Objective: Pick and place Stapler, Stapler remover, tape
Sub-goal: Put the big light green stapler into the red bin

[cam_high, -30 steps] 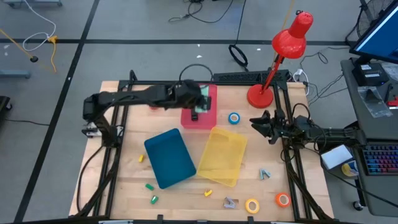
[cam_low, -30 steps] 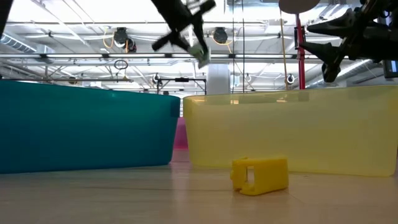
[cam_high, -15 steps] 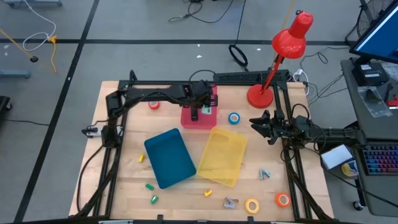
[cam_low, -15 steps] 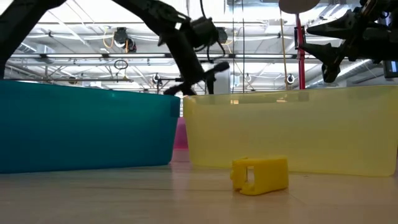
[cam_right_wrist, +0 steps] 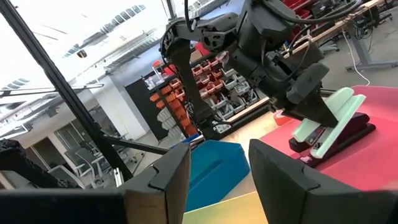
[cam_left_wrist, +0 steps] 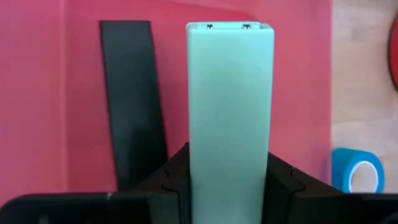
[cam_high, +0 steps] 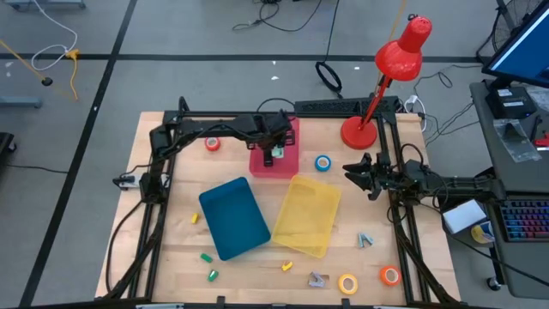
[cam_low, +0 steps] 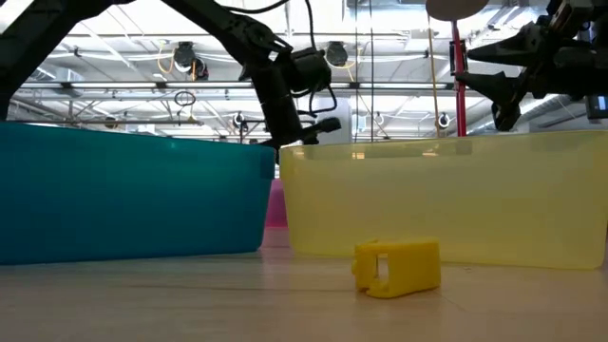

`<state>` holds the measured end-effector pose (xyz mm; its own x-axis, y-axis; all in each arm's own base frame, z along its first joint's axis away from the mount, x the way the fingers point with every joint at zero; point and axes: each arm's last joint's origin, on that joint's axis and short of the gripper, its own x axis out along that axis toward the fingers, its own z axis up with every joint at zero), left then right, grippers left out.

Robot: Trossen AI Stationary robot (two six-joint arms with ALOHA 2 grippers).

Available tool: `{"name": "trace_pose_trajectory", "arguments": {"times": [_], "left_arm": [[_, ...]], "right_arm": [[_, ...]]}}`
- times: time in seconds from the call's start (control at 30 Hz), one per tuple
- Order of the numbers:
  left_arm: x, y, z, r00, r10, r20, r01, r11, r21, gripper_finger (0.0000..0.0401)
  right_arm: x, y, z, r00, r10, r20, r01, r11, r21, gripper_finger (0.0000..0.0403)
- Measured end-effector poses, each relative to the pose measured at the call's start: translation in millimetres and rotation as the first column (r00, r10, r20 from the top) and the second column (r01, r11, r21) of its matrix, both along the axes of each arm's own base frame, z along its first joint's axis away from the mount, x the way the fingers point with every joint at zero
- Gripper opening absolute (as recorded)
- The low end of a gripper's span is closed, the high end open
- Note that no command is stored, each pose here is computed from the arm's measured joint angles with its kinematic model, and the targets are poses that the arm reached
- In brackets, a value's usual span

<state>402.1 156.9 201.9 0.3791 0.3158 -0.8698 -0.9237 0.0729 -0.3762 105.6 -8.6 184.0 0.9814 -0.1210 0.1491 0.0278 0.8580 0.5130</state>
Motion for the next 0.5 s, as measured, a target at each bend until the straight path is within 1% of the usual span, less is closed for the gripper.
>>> {"name": "trace_pose_trajectory", "arguments": {"times": [0.1,0.5], "left_arm": [[-1.8,-0.1,-0.9,1.0,0.002,-0.017,-0.002,1.0,-0.01,0.012],[-0.4,-1.3,-2.6,1.0,0.009,-0.011,-0.009,1.0,-0.019,0.012]], "right_arm": [[0.0,0.0,0.0,1.0,0.0,0.001,0.0,1.0,0.0,0.0157],[0.0,0.0,0.1,1.0,0.0,0.002,0.0,1.0,-0.002,0.0157]]}}
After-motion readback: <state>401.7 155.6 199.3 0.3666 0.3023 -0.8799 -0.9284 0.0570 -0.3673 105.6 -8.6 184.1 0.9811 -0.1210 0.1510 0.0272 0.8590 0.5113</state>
